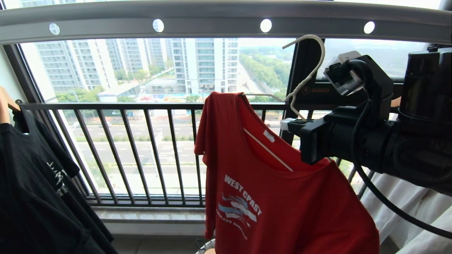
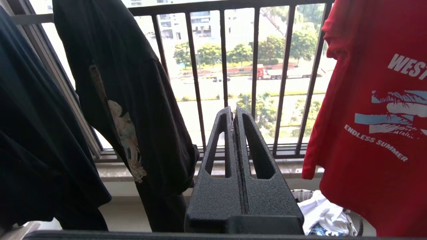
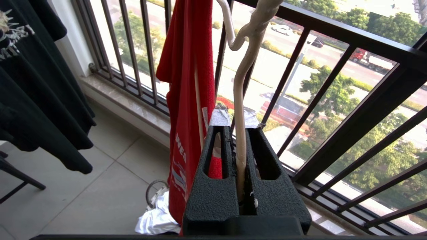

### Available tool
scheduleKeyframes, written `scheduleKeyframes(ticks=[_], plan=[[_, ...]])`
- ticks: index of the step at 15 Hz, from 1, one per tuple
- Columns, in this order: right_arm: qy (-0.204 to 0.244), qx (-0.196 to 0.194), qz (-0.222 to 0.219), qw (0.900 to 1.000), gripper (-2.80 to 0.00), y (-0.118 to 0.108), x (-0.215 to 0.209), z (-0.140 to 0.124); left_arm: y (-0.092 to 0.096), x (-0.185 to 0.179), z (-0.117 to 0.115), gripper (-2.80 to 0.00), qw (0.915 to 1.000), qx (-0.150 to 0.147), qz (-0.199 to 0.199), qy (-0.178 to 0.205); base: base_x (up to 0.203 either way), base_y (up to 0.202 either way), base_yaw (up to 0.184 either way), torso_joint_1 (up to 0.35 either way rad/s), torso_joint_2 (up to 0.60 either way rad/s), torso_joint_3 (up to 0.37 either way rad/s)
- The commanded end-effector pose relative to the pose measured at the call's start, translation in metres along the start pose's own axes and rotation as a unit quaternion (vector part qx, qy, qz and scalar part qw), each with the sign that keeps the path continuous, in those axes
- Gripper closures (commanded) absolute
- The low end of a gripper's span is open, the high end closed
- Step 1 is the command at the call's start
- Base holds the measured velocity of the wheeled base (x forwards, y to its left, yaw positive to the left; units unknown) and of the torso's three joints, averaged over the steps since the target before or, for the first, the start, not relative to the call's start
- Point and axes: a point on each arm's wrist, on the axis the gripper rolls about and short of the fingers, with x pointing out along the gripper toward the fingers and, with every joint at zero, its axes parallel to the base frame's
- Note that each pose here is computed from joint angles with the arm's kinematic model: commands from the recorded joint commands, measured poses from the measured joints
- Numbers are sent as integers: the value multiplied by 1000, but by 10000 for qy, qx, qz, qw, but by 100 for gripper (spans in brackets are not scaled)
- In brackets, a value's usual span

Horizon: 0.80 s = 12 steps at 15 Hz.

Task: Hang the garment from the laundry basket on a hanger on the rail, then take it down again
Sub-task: Take the clothes off the clothes rack

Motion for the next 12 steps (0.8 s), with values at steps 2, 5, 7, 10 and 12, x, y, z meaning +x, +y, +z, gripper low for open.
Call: scheduleKeyframes(ticks=[2,5,7,10,12], plan=[[72,-19,-2,10000,0,1,4,-4,2,31,70,0,9990,-47,-384,203,0,0,0,0,0,0],[125,-31,7,9999,0,2,7,-6,-1,73,102,0,9905,-125,-1221,613,0,0,0,0,0,0],[118,-30,7,9999,0,2,9,-6,-5,102,116,0,9765,-220,-1960,865,0,0,0,0,0,0],[177,-43,9,9998,0,3,13,-9,-28,144,124,0,9359,-389,-3239,1325,0,0,0,0,0,0],[272,-66,19,9996,0,5,19,-14,-51,172,120,0,9087,-504,-3759,1747,0,0,0,0,0,0]])
